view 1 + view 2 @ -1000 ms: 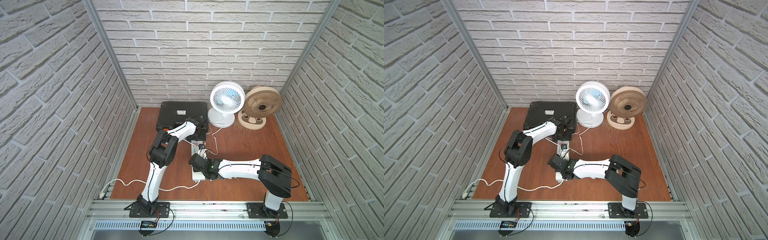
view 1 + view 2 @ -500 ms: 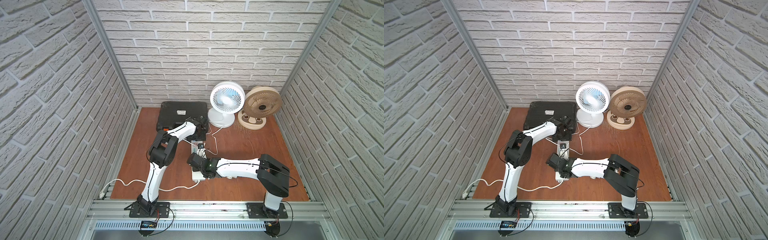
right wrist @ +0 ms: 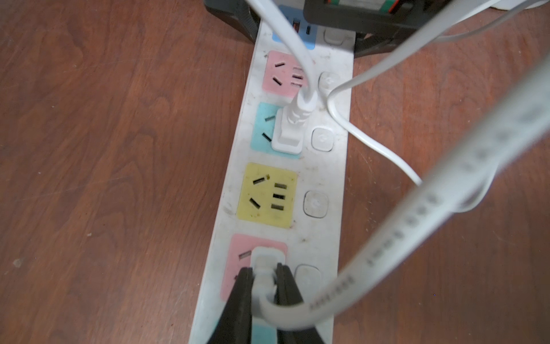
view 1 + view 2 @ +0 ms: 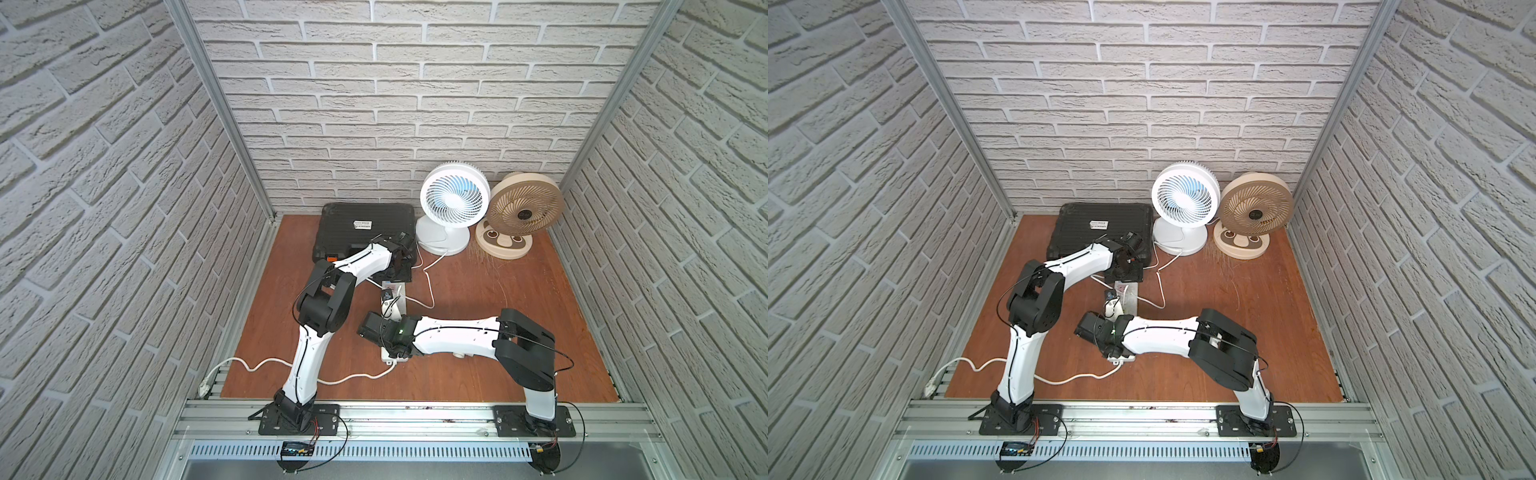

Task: Unplug the desk fan from the power strip
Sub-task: Remove the plug from the socket.

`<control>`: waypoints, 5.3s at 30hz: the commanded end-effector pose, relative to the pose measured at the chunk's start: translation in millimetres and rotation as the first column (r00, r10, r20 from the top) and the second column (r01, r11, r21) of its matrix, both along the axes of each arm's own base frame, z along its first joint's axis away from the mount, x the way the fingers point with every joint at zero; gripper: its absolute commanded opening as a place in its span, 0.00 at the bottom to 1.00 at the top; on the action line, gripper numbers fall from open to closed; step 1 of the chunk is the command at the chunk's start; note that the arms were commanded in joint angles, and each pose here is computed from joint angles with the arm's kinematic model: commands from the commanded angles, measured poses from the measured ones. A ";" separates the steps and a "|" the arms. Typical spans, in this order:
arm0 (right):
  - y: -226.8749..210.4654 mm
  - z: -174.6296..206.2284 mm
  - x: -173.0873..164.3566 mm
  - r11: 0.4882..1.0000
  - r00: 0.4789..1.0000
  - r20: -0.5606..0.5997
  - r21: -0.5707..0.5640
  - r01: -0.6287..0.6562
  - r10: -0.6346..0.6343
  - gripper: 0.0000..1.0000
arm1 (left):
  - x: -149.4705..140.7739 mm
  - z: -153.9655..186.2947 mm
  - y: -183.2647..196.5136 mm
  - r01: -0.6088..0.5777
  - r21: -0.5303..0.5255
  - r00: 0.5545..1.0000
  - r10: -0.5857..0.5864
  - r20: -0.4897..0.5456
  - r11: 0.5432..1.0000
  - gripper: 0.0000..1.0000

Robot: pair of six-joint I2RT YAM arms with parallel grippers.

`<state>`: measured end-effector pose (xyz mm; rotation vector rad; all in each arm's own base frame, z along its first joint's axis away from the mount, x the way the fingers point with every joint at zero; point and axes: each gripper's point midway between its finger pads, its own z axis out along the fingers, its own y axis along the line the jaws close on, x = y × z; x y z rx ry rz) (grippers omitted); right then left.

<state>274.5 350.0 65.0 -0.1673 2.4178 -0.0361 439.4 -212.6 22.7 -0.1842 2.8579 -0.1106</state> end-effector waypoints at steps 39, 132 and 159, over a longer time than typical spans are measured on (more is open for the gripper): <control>-4.1 12.1 1.3 0.999 1.000 0.002 0.054 -0.004 0.004 0.03 | -39.6 -54.8 27.6 -0.007 0.079 0.981 0.022 -0.190 0.997 0.00; -17.9 14.5 4.5 0.993 0.999 -0.042 0.116 0.032 -0.027 0.03 | -40.9 -54.0 31.2 -0.006 0.077 0.982 0.020 -0.186 0.997 0.00; -23.5 35.4 6.4 0.999 1.000 0.020 0.045 -0.012 0.011 0.03 | -41.2 -53.7 31.4 -0.006 0.075 0.983 0.020 -0.185 0.997 0.00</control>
